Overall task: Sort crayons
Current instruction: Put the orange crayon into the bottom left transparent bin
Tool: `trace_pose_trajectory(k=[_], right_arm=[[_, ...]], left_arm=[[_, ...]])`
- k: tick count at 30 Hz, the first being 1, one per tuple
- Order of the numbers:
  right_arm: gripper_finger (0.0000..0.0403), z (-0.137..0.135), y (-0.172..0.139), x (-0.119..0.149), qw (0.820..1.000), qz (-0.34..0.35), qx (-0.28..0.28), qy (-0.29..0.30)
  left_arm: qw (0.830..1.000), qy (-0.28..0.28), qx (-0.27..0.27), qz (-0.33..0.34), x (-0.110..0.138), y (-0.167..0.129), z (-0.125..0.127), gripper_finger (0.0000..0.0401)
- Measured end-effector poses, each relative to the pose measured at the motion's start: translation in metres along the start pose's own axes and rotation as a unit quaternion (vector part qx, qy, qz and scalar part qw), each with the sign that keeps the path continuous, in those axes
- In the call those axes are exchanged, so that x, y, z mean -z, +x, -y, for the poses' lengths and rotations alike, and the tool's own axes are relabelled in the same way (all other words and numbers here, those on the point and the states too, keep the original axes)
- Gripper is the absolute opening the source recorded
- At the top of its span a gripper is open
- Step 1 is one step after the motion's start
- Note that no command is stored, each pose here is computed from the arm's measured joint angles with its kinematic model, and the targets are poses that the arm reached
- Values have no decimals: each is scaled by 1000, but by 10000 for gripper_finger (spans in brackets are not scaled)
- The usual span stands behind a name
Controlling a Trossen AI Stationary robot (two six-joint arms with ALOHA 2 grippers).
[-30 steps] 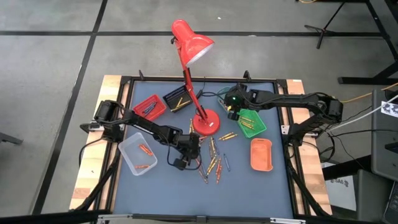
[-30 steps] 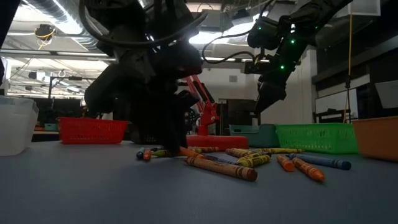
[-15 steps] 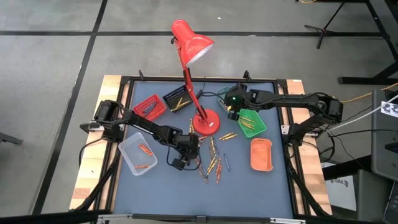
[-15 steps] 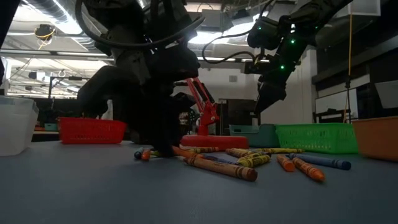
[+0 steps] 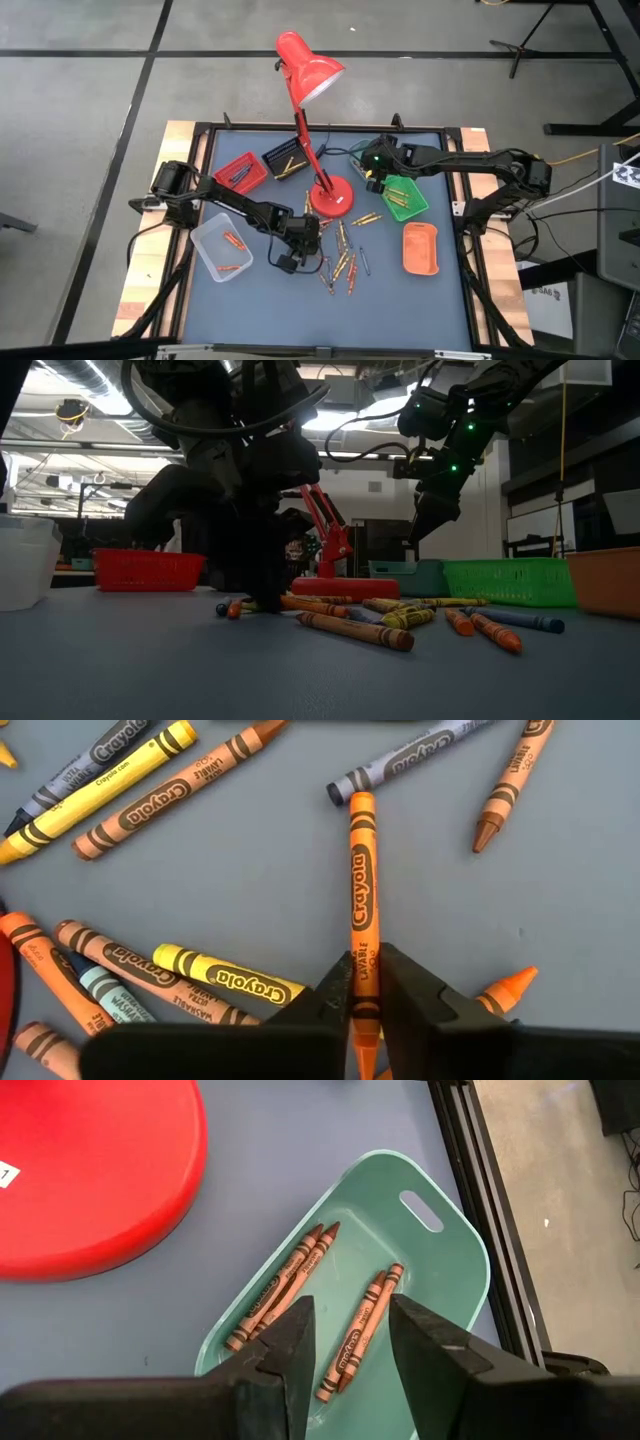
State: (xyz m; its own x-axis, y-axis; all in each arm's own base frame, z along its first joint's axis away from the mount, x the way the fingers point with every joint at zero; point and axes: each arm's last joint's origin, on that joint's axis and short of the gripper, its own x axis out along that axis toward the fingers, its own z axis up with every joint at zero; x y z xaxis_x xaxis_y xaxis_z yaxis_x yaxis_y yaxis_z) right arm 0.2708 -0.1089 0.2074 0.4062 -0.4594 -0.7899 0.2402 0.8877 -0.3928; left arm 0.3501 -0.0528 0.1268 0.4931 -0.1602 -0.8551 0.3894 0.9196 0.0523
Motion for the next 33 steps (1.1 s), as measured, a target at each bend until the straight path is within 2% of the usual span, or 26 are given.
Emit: trace_pose_trajectory(k=[5,9,15,20,27,33], right_arm=[[129,0,0,0,1000,0,0,0],[129,0,0,1,1000,-4,-1,-1],[129,0,0,1,1000,-6,-2,20],[129,-1,0,1,999,-7,-6,37],[129,0,-9,-9,996,10,-84,42],[129,-3,-17,-20,977,35,-186,98]], left_arm=[[1000,-1,-5,5,-2,-3,0,12],[1000,-13,-9,25,-8,-16,0,10],[996,-74,-11,50,-16,-53,2,10],[988,-155,-4,20,-10,-95,15,10],[962,-266,17,-55,13,-156,49,10],[937,-323,8,-132,35,-185,77,11]])
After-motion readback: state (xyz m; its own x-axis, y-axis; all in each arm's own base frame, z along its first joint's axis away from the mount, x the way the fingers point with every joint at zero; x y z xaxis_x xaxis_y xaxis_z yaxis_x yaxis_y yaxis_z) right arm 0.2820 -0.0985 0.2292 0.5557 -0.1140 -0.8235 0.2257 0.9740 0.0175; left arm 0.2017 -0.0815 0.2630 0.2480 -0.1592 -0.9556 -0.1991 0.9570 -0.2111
